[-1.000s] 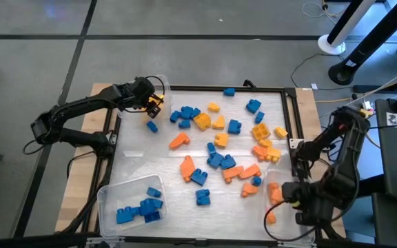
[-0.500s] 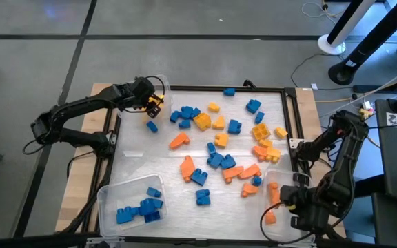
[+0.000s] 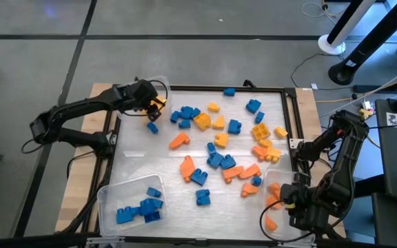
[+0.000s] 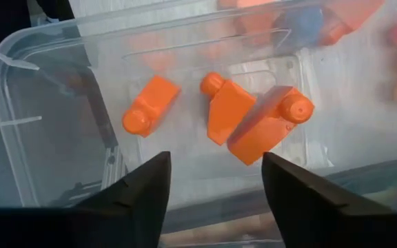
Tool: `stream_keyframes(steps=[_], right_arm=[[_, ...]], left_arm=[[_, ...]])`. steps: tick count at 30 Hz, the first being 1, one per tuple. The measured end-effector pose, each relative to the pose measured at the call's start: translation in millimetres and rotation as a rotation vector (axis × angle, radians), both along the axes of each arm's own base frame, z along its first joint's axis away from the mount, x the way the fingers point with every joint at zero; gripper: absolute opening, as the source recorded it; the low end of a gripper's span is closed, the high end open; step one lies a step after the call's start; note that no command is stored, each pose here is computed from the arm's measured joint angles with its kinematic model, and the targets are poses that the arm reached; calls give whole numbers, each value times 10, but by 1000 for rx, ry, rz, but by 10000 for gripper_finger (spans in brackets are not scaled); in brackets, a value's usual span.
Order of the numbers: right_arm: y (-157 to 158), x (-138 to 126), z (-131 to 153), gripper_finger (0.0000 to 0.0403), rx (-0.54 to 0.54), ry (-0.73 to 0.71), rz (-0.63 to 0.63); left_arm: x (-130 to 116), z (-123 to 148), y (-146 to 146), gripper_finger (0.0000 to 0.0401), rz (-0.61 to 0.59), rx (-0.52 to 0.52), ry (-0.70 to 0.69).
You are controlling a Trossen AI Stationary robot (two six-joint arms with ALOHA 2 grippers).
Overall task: Sort blocks
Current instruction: Put the orange game piece into the bottom right transparent bin
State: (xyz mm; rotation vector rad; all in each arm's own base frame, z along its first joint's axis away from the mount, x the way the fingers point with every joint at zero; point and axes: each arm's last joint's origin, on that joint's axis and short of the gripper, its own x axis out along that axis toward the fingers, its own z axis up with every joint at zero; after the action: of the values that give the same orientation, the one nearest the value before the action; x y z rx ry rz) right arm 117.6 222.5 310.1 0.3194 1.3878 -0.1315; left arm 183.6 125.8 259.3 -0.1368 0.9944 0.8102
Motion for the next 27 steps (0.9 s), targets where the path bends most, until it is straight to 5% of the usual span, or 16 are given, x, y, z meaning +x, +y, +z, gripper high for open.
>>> stream_keyframes(steps=[14,21,27], right_arm=[[-11,20,3,225,-37,-71,-11],[-19,33,6,225,-61,-117,-20],[-24,45,10,225,-80,-157,-28]], left_arm=[[-66,411,-362,225,-164,135,-245],[-4,465,-644,225,-364,-121,-438],[139,373,-868,225,-432,-256,-419]])
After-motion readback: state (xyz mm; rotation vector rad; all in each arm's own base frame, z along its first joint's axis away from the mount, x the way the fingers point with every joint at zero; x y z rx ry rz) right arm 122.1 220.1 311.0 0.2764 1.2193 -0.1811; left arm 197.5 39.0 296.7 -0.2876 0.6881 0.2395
